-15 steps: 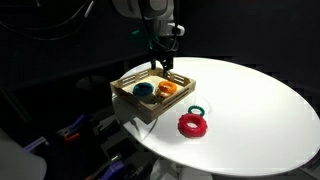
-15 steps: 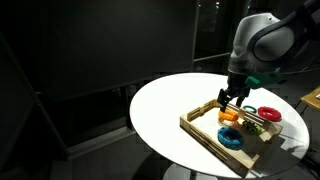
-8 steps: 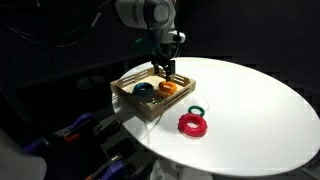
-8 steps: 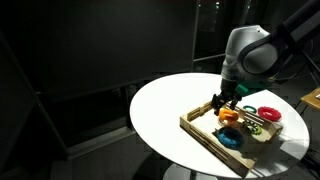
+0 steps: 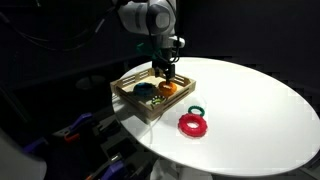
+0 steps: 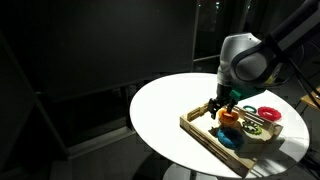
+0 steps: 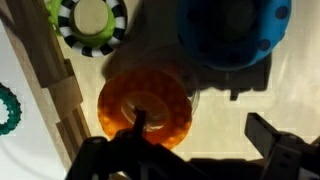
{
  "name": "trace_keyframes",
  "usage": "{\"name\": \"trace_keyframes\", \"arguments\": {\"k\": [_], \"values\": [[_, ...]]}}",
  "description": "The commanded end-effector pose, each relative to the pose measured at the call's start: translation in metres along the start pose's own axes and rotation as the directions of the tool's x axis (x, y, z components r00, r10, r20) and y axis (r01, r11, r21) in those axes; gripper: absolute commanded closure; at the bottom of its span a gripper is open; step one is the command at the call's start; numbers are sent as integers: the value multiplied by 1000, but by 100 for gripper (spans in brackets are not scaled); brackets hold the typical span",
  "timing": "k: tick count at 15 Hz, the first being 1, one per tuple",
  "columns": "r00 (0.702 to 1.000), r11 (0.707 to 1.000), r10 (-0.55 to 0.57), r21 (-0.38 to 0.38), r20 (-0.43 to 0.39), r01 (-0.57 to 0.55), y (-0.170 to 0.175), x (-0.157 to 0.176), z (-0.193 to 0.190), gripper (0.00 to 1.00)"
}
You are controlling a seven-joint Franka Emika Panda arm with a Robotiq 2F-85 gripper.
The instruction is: Put the orange ring on the table
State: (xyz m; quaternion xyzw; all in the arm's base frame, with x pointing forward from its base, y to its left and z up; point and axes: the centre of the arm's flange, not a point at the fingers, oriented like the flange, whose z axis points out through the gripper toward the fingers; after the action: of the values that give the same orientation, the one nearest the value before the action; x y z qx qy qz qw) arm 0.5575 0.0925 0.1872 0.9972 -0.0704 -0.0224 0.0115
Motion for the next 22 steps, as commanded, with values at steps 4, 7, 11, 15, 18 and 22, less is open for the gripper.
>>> {"name": "trace_keyframes", "arguments": {"k": [4,7,11,15,18,22], "values": [[1000,1000,26,-16,3,-26,-3,12,3,40],[999,999,32,-15,1,-32,-2,14,-1,65],[999,999,42,-16,0,-42,0,15,-7,96],[998,998,55,-11,4,-55,7,17,-20,95],[998,999,54,6,18,-54,12,18,-37,94],[996,996,91,-6,-5,-91,28,21,-67,94]]}}
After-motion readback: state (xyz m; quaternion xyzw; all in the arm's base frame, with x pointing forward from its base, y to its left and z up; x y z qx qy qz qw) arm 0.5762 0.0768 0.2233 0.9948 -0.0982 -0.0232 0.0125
